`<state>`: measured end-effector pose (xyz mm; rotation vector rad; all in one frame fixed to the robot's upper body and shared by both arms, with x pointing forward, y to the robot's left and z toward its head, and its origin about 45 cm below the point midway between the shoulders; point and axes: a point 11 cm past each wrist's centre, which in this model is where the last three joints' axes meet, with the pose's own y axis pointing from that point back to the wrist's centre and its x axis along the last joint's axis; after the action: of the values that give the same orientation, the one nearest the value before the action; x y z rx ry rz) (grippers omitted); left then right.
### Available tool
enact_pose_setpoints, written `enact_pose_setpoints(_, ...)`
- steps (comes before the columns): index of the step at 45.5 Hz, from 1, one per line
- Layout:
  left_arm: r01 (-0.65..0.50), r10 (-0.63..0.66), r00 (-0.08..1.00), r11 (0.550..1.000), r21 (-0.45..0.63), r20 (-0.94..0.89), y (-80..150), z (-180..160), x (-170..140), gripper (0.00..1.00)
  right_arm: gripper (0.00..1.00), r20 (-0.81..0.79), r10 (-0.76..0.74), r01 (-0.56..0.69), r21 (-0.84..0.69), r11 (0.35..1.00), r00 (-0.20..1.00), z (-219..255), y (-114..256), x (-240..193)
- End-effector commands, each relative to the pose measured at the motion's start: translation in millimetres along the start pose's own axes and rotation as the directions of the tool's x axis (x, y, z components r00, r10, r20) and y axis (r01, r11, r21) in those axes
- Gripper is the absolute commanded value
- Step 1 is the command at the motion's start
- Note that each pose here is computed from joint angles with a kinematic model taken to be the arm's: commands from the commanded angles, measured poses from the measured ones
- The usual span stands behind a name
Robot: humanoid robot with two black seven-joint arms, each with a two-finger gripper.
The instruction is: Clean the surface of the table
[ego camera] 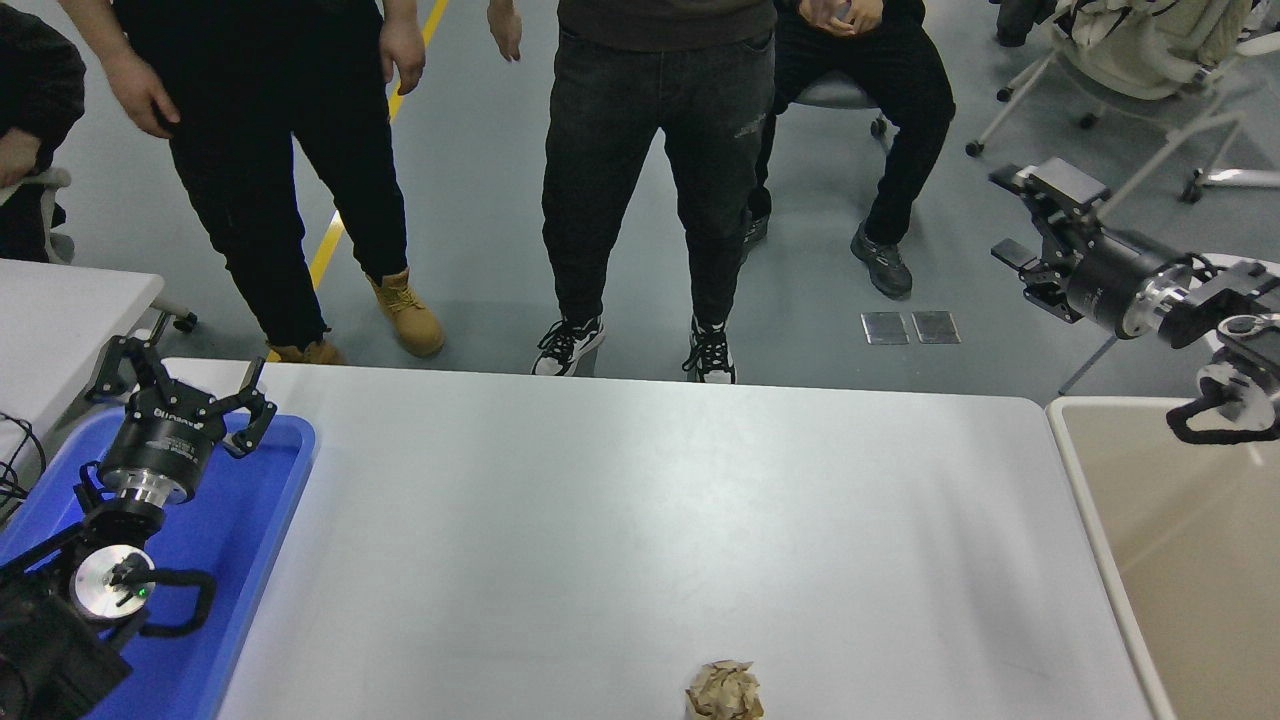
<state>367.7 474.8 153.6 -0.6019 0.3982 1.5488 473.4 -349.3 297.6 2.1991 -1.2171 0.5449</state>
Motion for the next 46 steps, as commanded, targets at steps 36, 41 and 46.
enact_pose_setpoints(36,0.0,0.0,1.0,1.0,0.0,0.0,0.0,0.0,0.0,1.0,0.98,-0.611,-0.703,0.776,-0.218,0.591,0.364,-106.7,-53.2,-230.5)
enact_pose_setpoints(41,0.0,0.0,1.0,1.0,0.0,0.0,0.0,0.0,0.0,1.0,0.98,-0.621,-0.715,0.798,-0.228,0.558,0.322,-108.4,-53.9,-250.3)
enact_pose_setpoints(46,0.0,0.0,1.0,1.0,0.0,0.0,0.0,0.0,0.0,1.0,0.98,-0.625,-0.732,0.825,-0.24,0.512,0.272,-107.3,-52.1,-274.7)
